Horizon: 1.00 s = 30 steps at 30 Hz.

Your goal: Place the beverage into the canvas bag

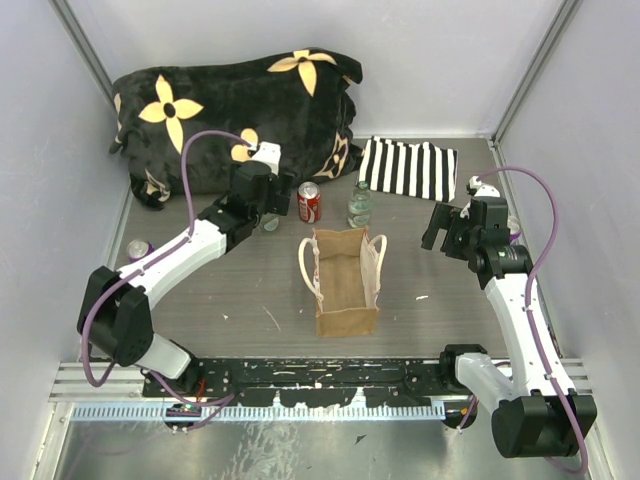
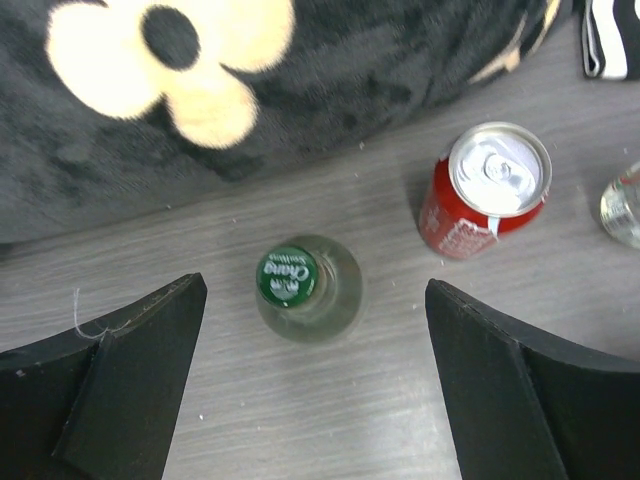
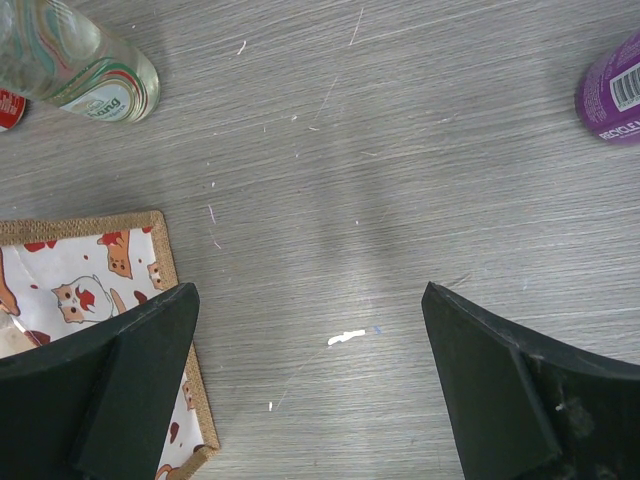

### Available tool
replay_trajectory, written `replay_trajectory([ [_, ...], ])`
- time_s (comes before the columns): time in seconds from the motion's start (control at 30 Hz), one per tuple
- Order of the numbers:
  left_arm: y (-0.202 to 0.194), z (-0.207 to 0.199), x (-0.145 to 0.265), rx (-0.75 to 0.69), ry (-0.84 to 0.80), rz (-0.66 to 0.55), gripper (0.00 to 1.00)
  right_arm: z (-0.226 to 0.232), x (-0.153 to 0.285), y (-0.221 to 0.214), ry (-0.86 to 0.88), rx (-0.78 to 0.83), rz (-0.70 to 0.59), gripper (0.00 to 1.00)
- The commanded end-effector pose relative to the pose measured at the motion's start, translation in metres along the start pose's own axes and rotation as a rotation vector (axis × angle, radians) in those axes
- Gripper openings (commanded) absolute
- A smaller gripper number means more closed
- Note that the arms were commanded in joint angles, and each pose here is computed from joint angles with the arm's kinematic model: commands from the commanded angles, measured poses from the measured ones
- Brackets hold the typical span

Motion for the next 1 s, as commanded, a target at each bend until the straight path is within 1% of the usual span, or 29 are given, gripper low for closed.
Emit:
replay_trajectory([
  [0.0, 0.015, 0.004, -0.012, 0.043, 0.088, -0.121, 0.98, 0.003, 0.008, 0.016, 0.008, -0.006, -0.076, 1.00],
  [0.27, -0.005, 0.012, -0.027, 0.142, 0.118, -0.043, 0.99, 0.002, 0.010, 0.017, -0.001, -0.004, -0.071, 1.00],
  [0.37, -0.014, 0.014, -0.031, 0.151, 0.130, -0.028, 1.00, 0.002, 0.010, 0.018, -0.003, -0.002, -0.071, 1.00],
  [0.63, -0.028, 0.012, -0.050, 0.146, 0.160, -0.019, 0.96, 0.002, 0.013, 0.020, -0.007, -0.002, -0.072, 1.00],
  [0.83, -0.035, 0.012, -0.060, 0.146, 0.186, -0.012, 0.88, 0.001, 0.015, 0.020, -0.016, 0.002, -0.069, 1.00],
  [0.97, -0.037, 0.012, -0.062, 0.144, 0.192, -0.013, 0.76, 0.001, 0.014, 0.021, -0.017, 0.001, -0.069, 1.00],
])
Point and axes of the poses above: each gripper's point midway between its finger pads, its own x axis back along the fingers, its own z axis along the line the jaws close on, y = z × x, the point moved 9 cm from there along x, back along the fingers, and after that the axes turned 7 degrees about x, right-handed, at the moved point
